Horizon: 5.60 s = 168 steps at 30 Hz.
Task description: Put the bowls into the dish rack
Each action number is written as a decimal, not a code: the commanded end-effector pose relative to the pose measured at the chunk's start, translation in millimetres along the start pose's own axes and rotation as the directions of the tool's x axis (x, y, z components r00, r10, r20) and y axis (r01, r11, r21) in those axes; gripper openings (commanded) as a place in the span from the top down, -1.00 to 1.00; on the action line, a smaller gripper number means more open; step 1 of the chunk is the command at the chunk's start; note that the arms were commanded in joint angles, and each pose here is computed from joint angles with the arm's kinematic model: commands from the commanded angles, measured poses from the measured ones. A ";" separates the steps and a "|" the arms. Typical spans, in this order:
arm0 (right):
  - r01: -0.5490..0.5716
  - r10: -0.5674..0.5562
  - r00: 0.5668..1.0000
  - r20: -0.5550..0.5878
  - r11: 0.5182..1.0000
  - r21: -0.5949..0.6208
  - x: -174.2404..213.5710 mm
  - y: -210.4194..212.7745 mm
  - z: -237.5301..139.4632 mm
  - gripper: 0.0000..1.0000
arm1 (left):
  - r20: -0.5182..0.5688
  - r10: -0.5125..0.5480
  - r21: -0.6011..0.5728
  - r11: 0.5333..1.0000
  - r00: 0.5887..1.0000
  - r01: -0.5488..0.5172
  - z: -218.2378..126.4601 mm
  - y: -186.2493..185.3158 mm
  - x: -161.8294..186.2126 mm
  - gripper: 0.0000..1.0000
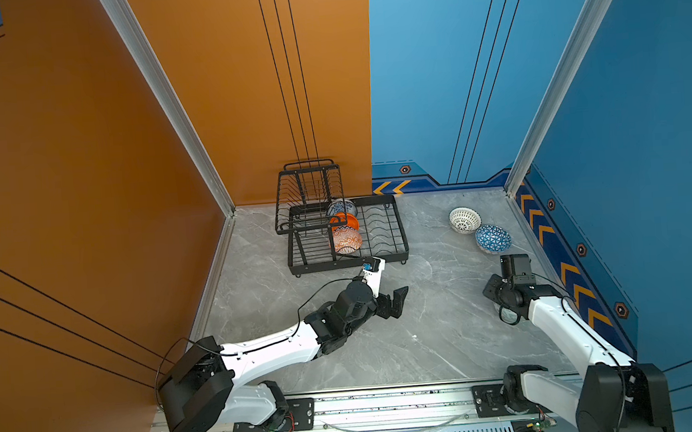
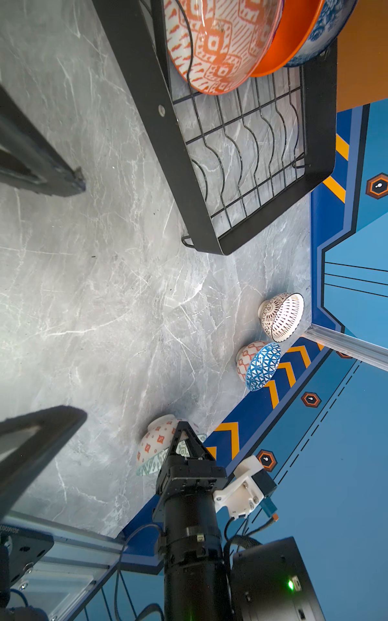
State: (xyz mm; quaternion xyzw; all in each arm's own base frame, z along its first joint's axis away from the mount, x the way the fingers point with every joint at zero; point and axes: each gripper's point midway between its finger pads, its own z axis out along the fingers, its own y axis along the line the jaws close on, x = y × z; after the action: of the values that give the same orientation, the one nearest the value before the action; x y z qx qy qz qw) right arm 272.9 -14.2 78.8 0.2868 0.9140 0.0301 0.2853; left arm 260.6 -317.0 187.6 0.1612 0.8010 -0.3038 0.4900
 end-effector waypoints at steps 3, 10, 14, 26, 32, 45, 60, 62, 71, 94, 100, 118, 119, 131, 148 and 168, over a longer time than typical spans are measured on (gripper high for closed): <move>0.120 -0.118 0.993 0.020 0.991 -0.067 5.2 47.1 -23.8 1.00 | 0.005 -0.045 -0.046 0.998 0.999 0.045 -9.7 19.7 2.1 -0.96; 0.360 -0.363 0.932 -0.011 0.927 -0.110 43.4 121.4 -22.3 1.00 | 0.028 -0.082 -0.094 0.992 0.996 0.084 -25.9 41.1 2.6 -0.96; 0.470 -0.477 0.878 -0.040 0.875 -0.114 69.1 159.9 -11.2 1.00 | 0.036 -0.100 -0.121 0.987 0.994 0.104 -35.5 52.7 5.9 -0.96; 0.591 -0.616 0.781 -0.103 0.783 -0.196 130.1 234.2 6.5 0.92 | 0.069 -0.140 -0.182 0.972 0.988 0.151 -60.7 79.6 17.1 -0.96; 0.598 -0.629 0.766 -0.132 0.773 -0.209 139.8 240.7 15.7 0.77 | 0.086 -0.154 -0.206 0.964 0.984 0.169 -69.2 90.5 21.4 -0.96; 0.589 -0.629 0.765 -0.140 0.770 -0.244 145.1 252.0 19.0 0.39 | 0.052 -0.155 -0.219 0.962 0.987 0.163 -63.4 93.2 30.3 -0.96; 0.441 -0.461 0.887 0.010 0.842 -0.312 53.3 239.3 -44.5 -0.85 | -0.019 -0.100 -0.202 0.975 0.995 0.094 -42.3 80.9 28.1 -0.96; 0.403 -0.417 0.908 0.027 0.857 -0.319 38.5 230.2 -52.4 -1.00 | -0.065 -0.075 -0.192 0.980 0.995 0.061 -28.2 75.4 30.8 -0.96; 0.279 -0.278 0.959 0.057 0.891 -0.359 -0.3 190.9 -68.4 -0.99 | -0.249 -0.039 -0.115 0.993 0.968 0.011 43.9 33.4 48.8 -0.98; 0.116 -0.093 0.993 0.075 0.885 -0.451 -15.6 136.3 -80.8 -0.99 | -0.424 -0.099 -0.246 0.969 0.900 -0.009 108.8 48.7 94.9 0.11; 0.102 -0.078 0.994 0.071 0.883 -0.458 -14.4 135.4 -79.1 -0.99 | -0.423 -0.110 -0.261 0.965 0.900 -0.005 110.0 52.0 97.3 0.45; -0.091 0.143 0.990 0.021 0.730 -0.678 -30.7 163.0 -134.3 -0.99 | 0.124 -0.086 -0.236 0.965 0.988 0.114 67.5 44.5 -19.0 1.00; -0.105 0.164 0.986 0.020 0.712 -0.694 -34.2 165.6 -141.0 -1.00 | 0.171 -0.069 -0.230 0.967 0.983 0.108 62.1 41.5 -30.4 1.00; -0.142 0.197 0.980 -0.043 0.523 -0.840 -41.6 224.3 -205.0 -1.00 | 0.570 0.307 -0.330 0.935 0.762 -0.130 21.3 -15.7 -94.9 1.00; -0.129 0.200 0.979 -0.041 0.450 -0.883 -39.6 249.1 -241.7 -0.84 | 0.568 0.416 -0.517 0.852 0.711 -0.085 32.7 5.8 -143.2 1.00; -0.342 0.437 0.884 -0.166 0.364 -0.866 -83.9 294.0 -206.8 0.06 | 0.597 0.414 -0.534 0.845 0.687 -0.045 10.4 9.1 -165.8 1.00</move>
State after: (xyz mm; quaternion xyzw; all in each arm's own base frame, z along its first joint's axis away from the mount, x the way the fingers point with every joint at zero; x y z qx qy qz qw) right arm 357.1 214.1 333.3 0.2817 0.6990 0.5229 0.3983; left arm 357.9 -329.4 293.1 0.0585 0.6060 -0.0454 0.7920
